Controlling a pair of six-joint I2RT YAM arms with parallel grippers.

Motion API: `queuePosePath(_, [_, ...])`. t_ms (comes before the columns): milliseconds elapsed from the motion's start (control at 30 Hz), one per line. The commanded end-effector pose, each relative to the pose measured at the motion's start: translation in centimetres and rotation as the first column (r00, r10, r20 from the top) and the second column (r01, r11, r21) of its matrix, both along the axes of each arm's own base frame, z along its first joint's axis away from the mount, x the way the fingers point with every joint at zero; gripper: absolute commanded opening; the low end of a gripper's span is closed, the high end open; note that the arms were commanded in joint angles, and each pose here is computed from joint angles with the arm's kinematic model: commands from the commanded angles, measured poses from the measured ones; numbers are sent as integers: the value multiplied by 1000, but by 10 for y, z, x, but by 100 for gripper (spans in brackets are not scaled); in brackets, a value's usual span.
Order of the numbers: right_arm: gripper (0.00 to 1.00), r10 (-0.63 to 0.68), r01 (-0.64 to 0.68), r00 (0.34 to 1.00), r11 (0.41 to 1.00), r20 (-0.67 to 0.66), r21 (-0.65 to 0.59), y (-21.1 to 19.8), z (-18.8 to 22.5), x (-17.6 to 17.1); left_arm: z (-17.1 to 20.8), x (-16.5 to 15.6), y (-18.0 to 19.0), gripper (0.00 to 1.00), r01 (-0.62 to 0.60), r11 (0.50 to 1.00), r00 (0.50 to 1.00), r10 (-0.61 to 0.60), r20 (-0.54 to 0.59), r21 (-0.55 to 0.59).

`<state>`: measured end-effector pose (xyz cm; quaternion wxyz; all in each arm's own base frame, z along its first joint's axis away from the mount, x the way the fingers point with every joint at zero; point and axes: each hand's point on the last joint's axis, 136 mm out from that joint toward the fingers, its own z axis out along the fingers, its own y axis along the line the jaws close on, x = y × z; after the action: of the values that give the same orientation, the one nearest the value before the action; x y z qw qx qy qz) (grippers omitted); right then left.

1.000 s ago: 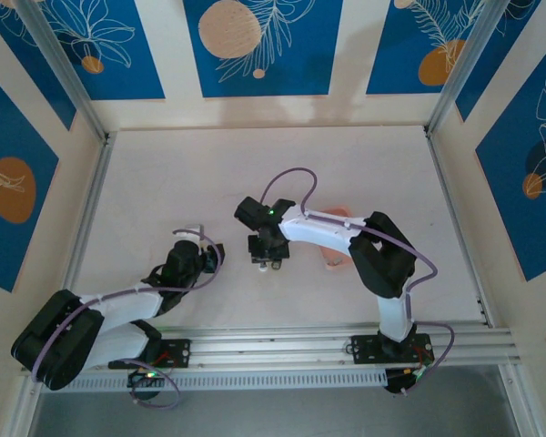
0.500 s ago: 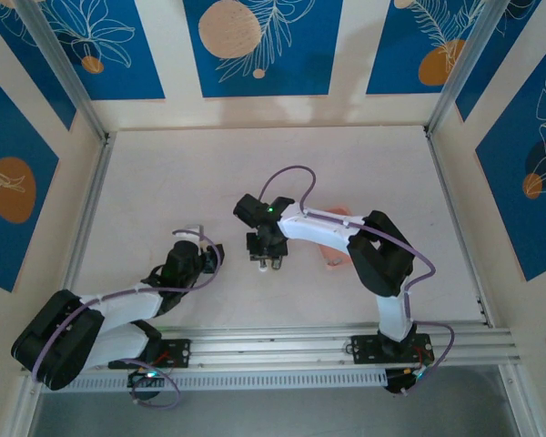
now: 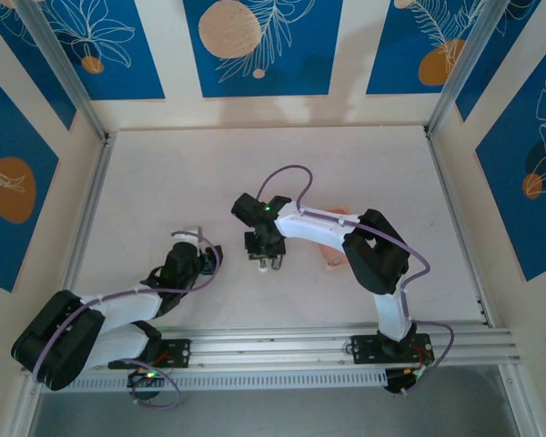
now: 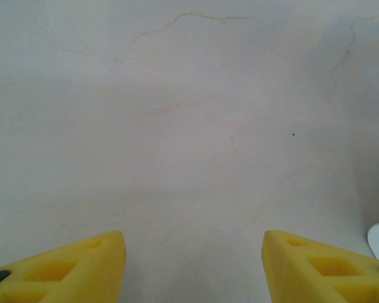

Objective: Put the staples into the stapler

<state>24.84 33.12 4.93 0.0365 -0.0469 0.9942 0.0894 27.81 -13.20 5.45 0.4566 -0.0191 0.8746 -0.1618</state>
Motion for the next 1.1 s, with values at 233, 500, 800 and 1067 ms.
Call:
queuePosePath(233, [26, 1, -1, 1000, 999, -18, -43, -7, -1, 0, 7, 4, 4, 60, -6, 1000, 999, 5, 42, 3])
queuePosePath(500, [24, 6, -7, 1000, 999, -22, -46, -6, -3, -1, 8, 4, 4, 60, -1, 1000, 999, 1, 43, 3])
queuePosePath(800, [22, 9, -10, 1000, 999, -20, -47, -5, -4, 1, 7, 4, 3, 60, 5, 1000, 999, -5, 41, 0])
queuePosePath(1067, [20, 9, -10, 1000, 999, -28, -49, -4, -6, 1, 7, 3, 3, 60, 7, 1000, 999, -7, 40, 2])
